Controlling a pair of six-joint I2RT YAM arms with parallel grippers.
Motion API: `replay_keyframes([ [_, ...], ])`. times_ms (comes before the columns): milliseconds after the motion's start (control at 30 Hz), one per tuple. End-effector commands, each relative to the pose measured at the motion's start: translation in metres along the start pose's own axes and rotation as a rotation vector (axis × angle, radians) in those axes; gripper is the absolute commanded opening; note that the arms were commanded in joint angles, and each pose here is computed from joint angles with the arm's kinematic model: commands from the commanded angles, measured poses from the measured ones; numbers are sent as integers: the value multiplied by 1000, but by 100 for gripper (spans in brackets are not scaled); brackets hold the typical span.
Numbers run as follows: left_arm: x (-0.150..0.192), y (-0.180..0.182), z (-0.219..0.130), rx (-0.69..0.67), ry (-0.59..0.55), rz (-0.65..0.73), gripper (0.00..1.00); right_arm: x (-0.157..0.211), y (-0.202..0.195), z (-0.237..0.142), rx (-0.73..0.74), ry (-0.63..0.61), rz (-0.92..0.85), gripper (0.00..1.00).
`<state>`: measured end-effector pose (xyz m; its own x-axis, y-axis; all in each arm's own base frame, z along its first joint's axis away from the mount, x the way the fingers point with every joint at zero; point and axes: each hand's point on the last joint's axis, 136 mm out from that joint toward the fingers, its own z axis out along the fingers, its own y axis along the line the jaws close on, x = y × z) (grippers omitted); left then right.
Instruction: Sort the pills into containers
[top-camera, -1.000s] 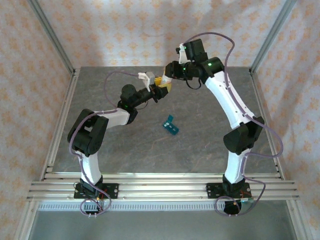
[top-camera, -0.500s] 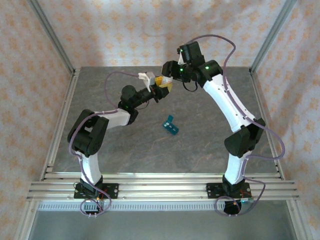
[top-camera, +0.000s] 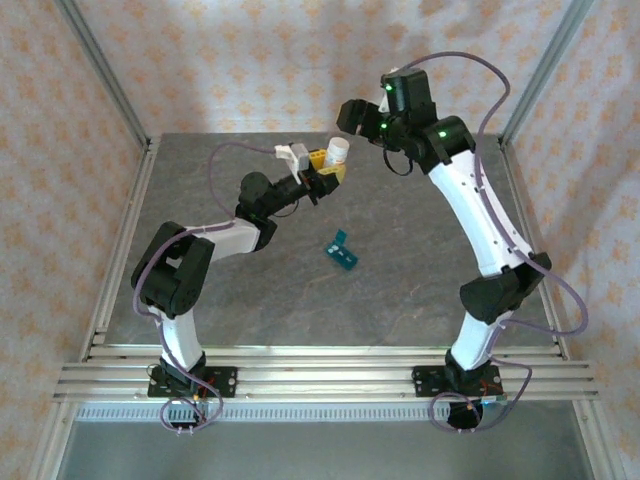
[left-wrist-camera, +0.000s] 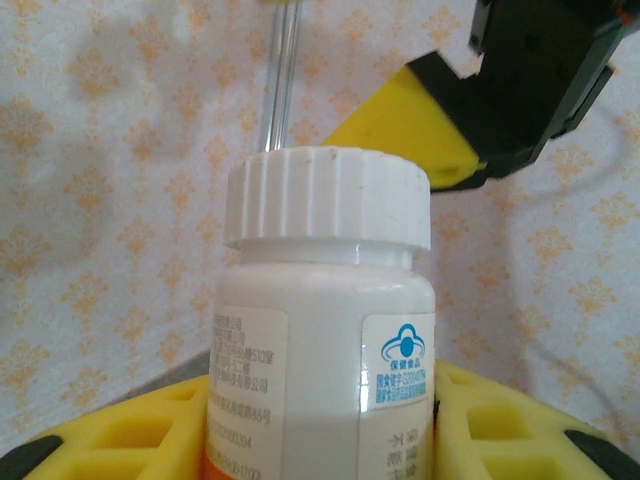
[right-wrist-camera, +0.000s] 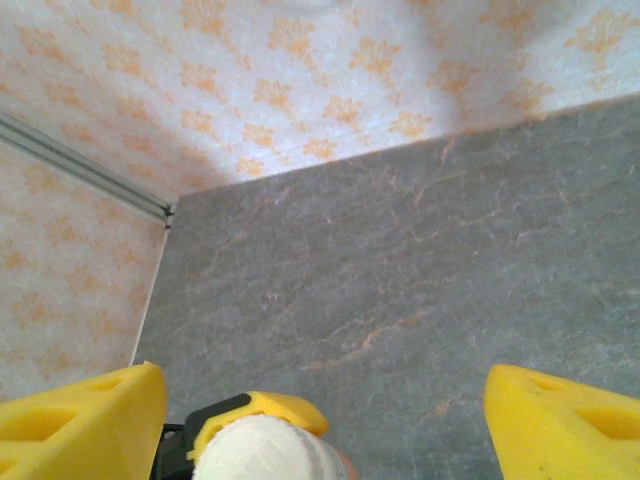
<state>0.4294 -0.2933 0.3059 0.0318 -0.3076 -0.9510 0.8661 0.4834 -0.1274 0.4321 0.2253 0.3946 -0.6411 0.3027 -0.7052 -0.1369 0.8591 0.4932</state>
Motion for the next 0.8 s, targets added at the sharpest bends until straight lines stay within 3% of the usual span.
replay_keyframes([
  [0,-17,-10,-4,10,-53,73,0,-27,0,-25,25,-126,21,83],
  [200,2,-5,-1,-15,-29,61,0,-42,-13,-40,69,-196,89,92],
  [333,6,-4,6,-21,-32,77,0,-49,-11,-50,-15,-209,167,95],
  [633,6,-7,15,-19,-42,81,0,-68,2,-77,-104,-249,236,95],
  [767,2,-11,13,-11,-44,86,0,-57,2,-76,-119,-220,239,95],
])
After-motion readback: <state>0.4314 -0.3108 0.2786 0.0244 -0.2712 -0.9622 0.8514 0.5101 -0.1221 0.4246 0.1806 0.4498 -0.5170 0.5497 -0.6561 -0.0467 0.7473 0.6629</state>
